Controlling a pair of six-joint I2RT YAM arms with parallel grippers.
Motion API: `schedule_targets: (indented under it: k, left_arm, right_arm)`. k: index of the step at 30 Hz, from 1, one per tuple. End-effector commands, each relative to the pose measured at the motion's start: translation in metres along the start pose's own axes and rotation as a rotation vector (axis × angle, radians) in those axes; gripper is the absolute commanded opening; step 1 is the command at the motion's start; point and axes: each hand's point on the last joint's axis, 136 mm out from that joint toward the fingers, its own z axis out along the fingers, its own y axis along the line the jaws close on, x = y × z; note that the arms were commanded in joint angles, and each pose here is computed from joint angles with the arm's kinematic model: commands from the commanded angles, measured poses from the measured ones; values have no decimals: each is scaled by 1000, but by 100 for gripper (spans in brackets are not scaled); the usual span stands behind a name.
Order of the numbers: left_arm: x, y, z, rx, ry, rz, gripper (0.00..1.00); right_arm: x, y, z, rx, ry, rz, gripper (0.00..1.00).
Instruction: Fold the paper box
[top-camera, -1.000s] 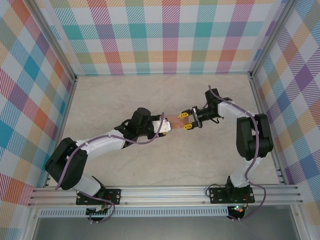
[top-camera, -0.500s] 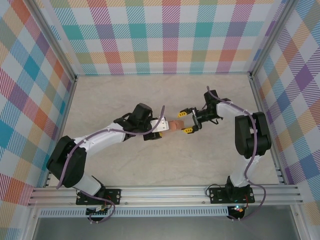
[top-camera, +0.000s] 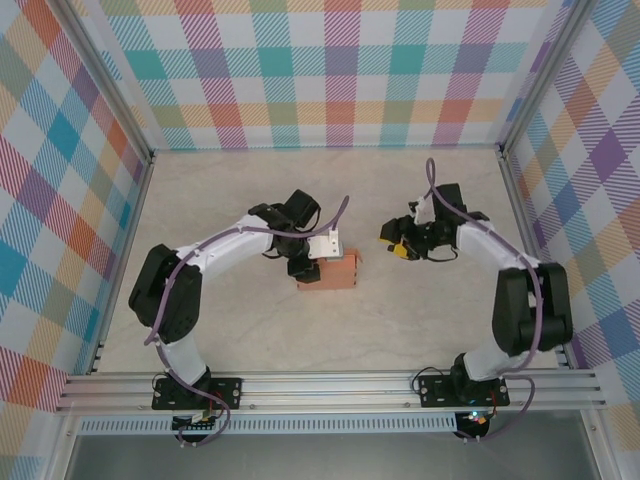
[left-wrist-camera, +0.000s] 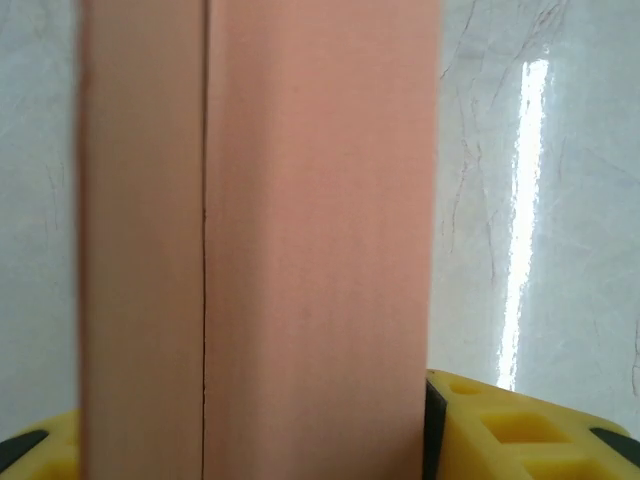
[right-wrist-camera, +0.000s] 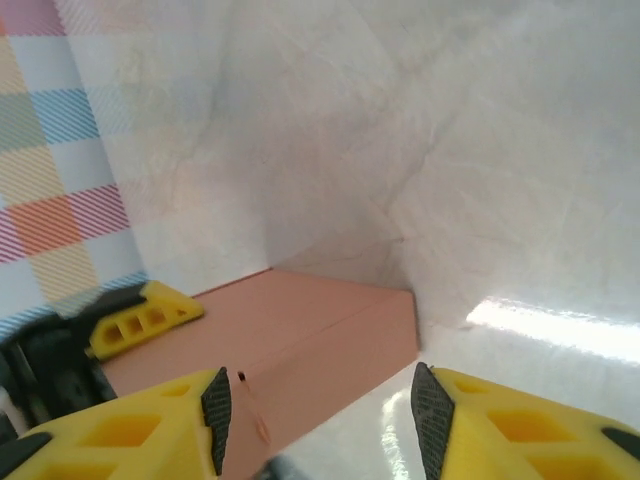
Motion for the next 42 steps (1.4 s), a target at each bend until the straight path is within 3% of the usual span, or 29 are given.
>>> schedule_targets:
  k: [1, 7, 14, 25, 34, 42]
  left_arm:
    - [14, -14, 7, 92, 57, -20, 51]
    - [5, -15, 1, 63, -3, -4, 55]
    - [1, -12, -9, 17, -77, -17, 59]
    - [5, -11, -1, 51, -143, -61, 56]
    - [2, -8, 3, 64, -147, -74, 55]
    - [6, -11, 5, 67, -137, -91, 53]
  right_arm:
    - [-13, 4, -7, 18, -146, -264, 54]
    - [6, 13, -12, -24, -117, -332, 62]
    - [26, 49, -19, -144, -20, -415, 61]
    - [50, 59, -6, -113, 89, -424, 64]
    - [64, 60, 9, -105, 120, -406, 53]
    - [68, 39, 8, -8, 117, -366, 63]
